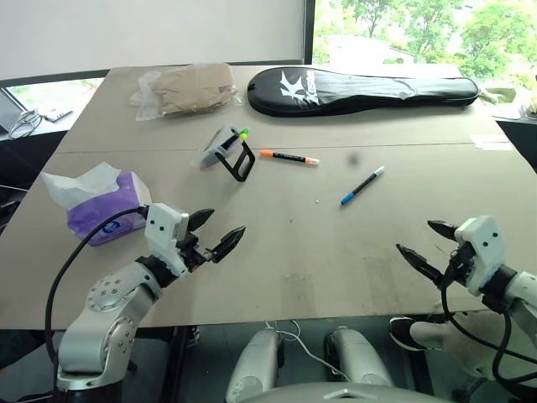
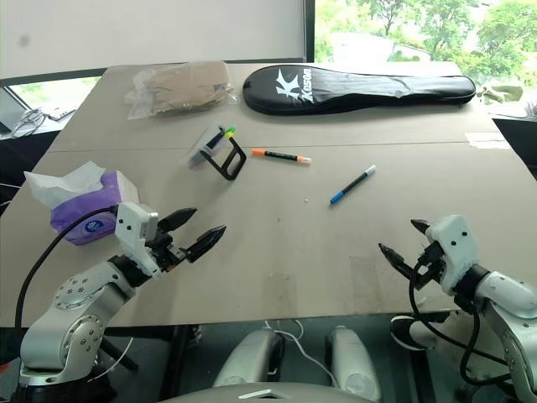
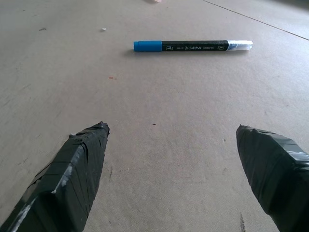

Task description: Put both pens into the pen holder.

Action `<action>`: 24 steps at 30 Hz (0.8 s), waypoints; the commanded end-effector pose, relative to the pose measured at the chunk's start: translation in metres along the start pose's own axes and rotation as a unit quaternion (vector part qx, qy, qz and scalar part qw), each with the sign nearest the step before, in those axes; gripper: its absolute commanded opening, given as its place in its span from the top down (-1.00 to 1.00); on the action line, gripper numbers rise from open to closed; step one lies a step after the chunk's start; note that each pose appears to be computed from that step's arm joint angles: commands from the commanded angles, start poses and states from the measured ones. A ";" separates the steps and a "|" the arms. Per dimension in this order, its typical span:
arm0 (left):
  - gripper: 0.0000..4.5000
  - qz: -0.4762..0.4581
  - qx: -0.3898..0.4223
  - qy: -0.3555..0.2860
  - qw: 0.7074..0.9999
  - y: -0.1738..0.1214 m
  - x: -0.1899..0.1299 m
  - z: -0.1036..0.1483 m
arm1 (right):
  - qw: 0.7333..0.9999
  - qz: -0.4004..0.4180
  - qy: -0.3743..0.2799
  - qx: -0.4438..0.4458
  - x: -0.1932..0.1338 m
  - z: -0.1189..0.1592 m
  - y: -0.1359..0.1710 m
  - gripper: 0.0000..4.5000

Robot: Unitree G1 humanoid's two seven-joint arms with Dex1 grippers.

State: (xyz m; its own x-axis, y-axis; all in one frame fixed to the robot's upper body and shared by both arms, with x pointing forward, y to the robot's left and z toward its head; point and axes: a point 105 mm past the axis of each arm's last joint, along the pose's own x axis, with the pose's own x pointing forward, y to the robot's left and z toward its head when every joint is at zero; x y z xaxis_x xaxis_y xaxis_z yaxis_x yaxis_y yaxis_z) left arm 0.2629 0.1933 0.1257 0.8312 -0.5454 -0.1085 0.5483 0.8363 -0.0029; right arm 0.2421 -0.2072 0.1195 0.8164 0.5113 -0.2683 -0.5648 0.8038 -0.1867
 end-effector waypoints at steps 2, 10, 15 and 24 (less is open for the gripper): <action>-1.00 -0.030 0.014 -0.029 0.999 -0.009 0.007 0.018 | 0.999 0.021 -0.049 0.004 0.015 0.027 0.006 -0.99; -1.00 -0.045 0.021 -0.042 0.998 -0.012 0.022 0.026 | 0.994 0.103 -0.025 0.009 0.083 0.070 0.022 -0.99; -1.00 -0.050 0.021 -0.053 0.997 -0.011 0.019 0.029 | 0.994 0.093 0.016 -0.056 0.176 0.103 0.013 -0.99; -1.00 -0.036 0.016 -0.087 0.995 -0.013 0.006 0.042 | 0.992 0.085 0.064 -0.072 0.257 0.116 0.022 -0.99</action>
State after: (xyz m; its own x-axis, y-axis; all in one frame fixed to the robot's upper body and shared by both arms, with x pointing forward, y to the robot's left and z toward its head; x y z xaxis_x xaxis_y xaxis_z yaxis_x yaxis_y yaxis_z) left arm 0.2710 0.1779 0.1502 0.7901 -0.6130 0.0039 0.6130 0.7900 -0.0126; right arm 0.4485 -0.0184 0.1558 0.6733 0.5983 -0.4344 -0.7245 0.6510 -0.2263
